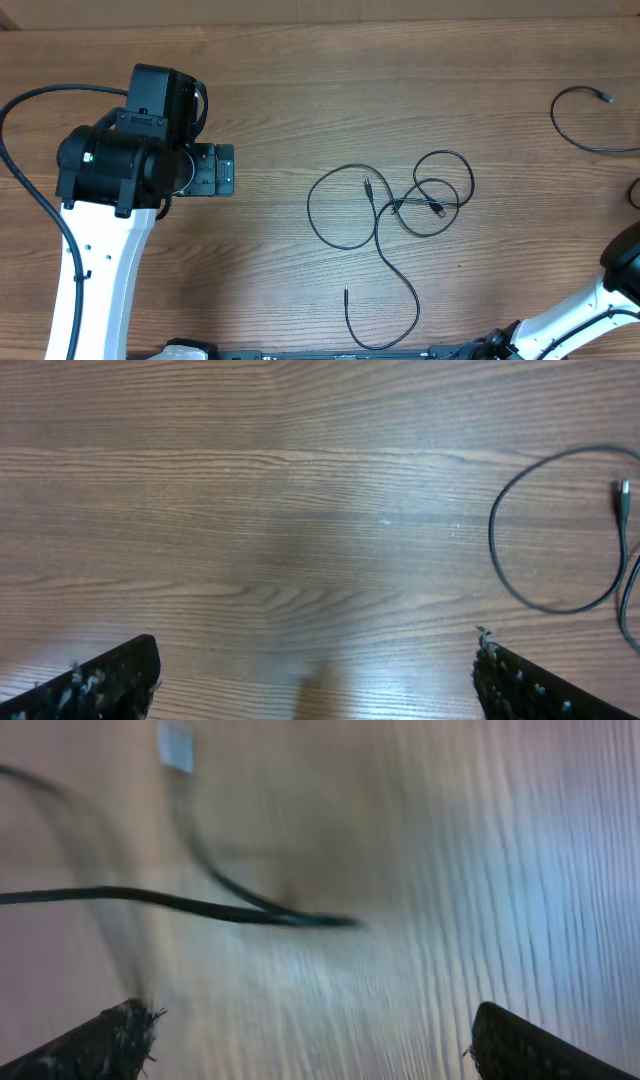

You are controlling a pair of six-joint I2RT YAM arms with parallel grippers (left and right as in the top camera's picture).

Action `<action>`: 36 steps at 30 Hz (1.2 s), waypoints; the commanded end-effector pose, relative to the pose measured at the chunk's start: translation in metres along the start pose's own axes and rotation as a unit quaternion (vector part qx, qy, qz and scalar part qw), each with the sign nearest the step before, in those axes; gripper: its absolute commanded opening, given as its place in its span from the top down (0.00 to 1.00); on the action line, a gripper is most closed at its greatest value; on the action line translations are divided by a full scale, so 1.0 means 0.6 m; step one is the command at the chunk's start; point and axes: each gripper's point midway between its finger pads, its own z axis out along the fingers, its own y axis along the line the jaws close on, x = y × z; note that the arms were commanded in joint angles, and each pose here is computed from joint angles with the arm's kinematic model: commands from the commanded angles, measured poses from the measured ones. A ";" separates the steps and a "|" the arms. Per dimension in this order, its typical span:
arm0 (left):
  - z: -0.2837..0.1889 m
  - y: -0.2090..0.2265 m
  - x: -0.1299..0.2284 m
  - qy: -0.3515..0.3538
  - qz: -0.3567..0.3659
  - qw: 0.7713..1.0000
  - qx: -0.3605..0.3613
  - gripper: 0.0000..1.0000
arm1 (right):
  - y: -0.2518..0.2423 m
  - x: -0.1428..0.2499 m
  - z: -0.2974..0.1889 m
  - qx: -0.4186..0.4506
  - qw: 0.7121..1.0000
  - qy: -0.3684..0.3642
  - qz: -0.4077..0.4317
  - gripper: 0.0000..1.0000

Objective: Untangle cables

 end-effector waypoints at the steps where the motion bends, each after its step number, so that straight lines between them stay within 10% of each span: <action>1: -0.019 0.003 -0.002 -0.016 0.021 1.000 0.001 0.00 | -0.010 0.019 0.006 0.014 0.983 0.025 0.181 0.00; 12: -0.018 0.003 0.007 -0.005 0.026 1.000 0.002 0.01 | -0.051 0.008 -0.008 0.051 0.918 0.023 0.393 0.00; 36: -0.019 -0.011 0.013 0.003 0.025 0.999 0.027 0.01 | -0.059 -0.094 -0.025 0.005 0.905 -0.058 0.420 0.00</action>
